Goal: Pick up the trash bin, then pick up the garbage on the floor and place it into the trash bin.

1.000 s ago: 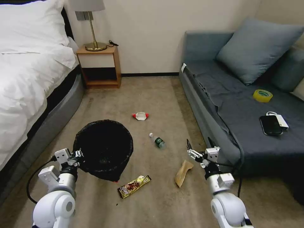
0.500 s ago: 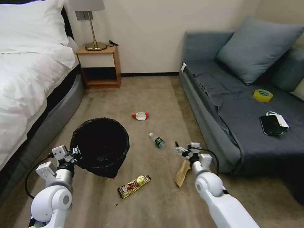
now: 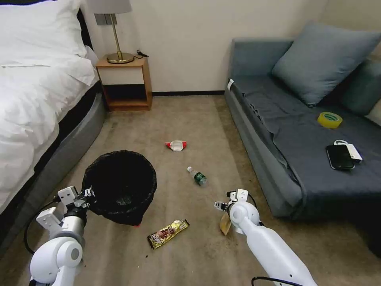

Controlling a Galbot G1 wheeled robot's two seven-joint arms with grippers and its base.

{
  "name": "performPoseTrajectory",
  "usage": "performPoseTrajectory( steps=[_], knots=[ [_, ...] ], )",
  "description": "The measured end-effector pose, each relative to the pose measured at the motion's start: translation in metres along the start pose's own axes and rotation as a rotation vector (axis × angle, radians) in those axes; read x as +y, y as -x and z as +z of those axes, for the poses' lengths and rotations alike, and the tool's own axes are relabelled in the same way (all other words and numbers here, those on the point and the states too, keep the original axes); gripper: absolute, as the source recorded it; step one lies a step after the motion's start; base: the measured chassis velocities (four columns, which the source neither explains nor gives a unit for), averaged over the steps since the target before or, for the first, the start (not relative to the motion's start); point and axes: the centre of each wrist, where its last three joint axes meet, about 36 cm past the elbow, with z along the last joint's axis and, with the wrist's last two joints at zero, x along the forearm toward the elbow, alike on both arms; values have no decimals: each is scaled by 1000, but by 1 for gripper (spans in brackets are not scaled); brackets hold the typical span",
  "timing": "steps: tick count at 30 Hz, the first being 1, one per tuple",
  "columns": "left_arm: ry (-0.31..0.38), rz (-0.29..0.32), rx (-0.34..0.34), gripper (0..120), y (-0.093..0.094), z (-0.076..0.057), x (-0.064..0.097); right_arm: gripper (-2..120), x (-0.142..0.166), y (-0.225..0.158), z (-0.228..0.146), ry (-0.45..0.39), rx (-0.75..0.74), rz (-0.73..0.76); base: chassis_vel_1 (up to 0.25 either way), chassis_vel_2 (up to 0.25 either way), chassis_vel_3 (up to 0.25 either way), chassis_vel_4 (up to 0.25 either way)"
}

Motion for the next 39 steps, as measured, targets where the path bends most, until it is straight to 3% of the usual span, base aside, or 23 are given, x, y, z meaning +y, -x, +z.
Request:
performPoseTrajectory(
  steps=[16, 39],
  knots=[
    [1, -4, 5, 4, 0, 4, 2, 97, -8, 46, 12, 17, 35, 79, 0, 0, 0, 0],
    [10, 5, 6, 4, 0, 4, 0, 12, -13, 50, 29, 23, 32, 52, 0, 0, 0, 0]
  ],
)
